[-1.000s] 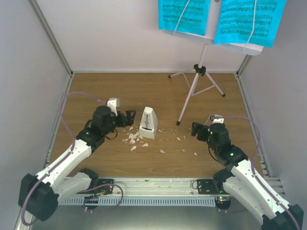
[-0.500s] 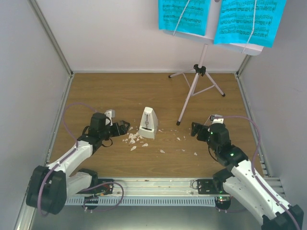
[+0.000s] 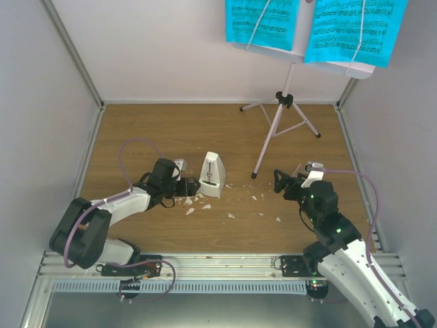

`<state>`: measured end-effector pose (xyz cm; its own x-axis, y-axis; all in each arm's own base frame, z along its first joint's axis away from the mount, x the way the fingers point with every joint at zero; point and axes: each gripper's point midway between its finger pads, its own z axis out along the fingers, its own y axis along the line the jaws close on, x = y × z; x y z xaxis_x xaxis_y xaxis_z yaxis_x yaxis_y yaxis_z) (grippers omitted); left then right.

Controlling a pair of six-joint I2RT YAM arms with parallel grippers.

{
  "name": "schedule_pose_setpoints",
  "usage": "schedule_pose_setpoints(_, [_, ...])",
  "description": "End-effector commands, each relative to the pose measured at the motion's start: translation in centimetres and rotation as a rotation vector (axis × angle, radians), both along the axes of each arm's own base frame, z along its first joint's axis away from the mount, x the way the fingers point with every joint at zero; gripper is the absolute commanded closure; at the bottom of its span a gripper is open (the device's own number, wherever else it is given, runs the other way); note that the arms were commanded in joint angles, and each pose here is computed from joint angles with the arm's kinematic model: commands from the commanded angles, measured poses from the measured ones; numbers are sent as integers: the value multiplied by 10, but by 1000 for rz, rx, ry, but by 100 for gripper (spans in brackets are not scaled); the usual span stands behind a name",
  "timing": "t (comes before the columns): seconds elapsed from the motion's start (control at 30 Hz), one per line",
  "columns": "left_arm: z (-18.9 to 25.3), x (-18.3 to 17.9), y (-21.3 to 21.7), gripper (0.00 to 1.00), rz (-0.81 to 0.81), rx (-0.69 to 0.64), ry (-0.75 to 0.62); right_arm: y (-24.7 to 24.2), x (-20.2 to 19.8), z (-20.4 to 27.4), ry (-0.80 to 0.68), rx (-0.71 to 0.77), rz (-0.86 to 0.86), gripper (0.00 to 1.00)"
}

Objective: Pack up the instrument practice props

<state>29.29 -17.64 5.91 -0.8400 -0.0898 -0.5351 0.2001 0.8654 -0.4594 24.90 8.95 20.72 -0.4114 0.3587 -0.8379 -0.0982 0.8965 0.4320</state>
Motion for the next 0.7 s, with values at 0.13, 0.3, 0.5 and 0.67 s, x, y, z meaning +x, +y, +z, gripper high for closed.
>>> schedule_pose_setpoints(0.13, [5, 12, -25, 23, -62, 19, -74, -7, -3, 0, -14, -8, -23, 0])
schedule_pose_setpoints(0.3, [8, 6, -41, 25, -128, 27, -94, -7, -2, 1, -19, -9, -25, 0])
schedule_pose_setpoints(0.5, [15, 12, -18, 27, -60, 92, -122, -9, -2, 2, -18, -20, -29, 0])
schedule_pose_setpoints(0.67, [17, 20, 12, 28, 16, 97, -117, -10, -2, 2, -20, -22, -36, 0])
